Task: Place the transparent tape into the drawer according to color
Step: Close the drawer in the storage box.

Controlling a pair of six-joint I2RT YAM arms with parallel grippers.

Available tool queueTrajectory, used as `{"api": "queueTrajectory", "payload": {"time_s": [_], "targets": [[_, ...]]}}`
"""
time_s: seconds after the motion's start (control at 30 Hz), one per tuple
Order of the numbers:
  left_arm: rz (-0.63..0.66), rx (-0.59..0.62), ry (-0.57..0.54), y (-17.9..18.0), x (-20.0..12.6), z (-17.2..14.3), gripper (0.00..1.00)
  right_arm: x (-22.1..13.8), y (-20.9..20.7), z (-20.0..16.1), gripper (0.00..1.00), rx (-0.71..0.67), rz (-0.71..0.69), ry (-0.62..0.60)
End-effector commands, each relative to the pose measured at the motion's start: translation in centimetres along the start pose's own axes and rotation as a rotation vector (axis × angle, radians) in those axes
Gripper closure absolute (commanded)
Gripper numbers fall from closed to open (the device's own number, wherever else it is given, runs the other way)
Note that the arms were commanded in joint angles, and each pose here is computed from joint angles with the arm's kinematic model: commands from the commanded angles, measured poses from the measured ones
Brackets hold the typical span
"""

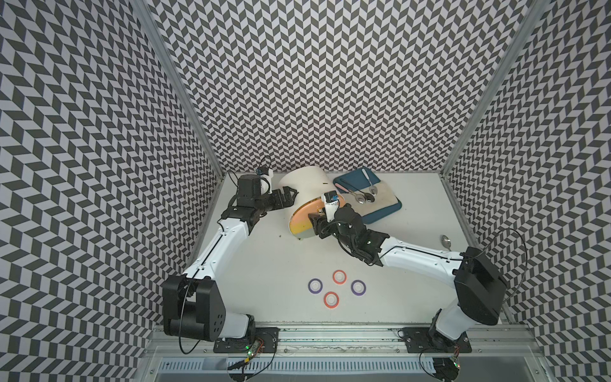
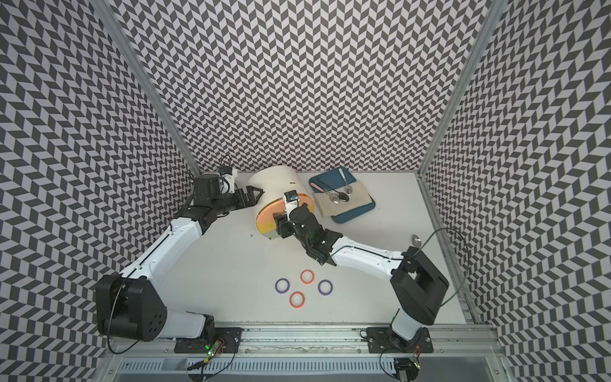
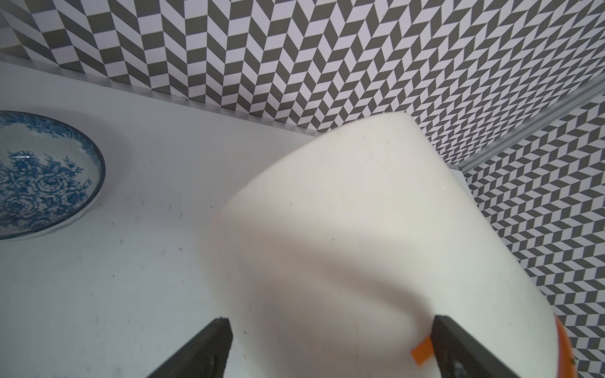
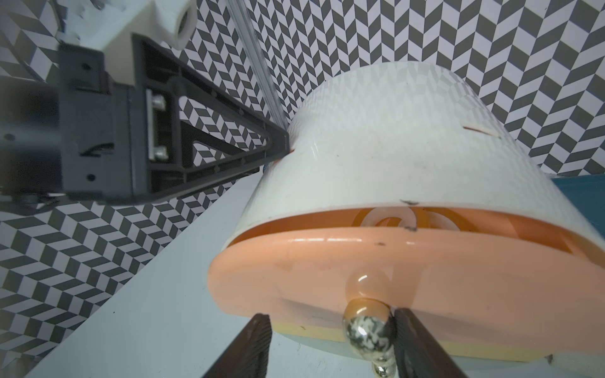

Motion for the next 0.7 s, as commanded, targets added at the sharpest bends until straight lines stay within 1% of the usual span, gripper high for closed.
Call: {"api": "queueTrajectory", "payload": {"time_s": [0.0,0.03,0.07,0.1,0.53,0.67], "targets": [[0.030,0.008,0.084,1.0,0.8,-1.9,0.00,0.3,2.2,2.0,0.38,0.002,0.071,-0.081],[0.027,0.007,0.086,1.0,0.8,-2.0,0.00,0.4,2.2,1.9,0.38,0.002,0.070,-0.083],[0.025,0.007,0.087,1.0,0.8,-2.0,0.00,0.6,1.0,2.1,0.38,-0.016,-0.015,-0.100],[0.022,0.007,0.086,1.0,0.8,-2.0,0.00,0.7,0.8,2.1,0.37,-0.020,-0.030,-0.104],[-0.004,0.019,0.092,0.5,0.6,-2.1,0.00,1.8,0.6,2.0,0.37,-0.002,-0.060,-0.113],[-0.008,0.021,0.095,0.4,0.7,-2.2,0.00,1.5,0.6,2.1,0.36,0.009,-0.063,-0.102]]}}
Point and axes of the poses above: each gripper's point midway between its finger pads, its own x axis out along the fingers, its own y axis along the line the jaws close on, z = x × y, the point moved 3 cm from there along -x, back along the fingers, and after that the axes turned 5 degrees about -x, right-handed, at the moved point
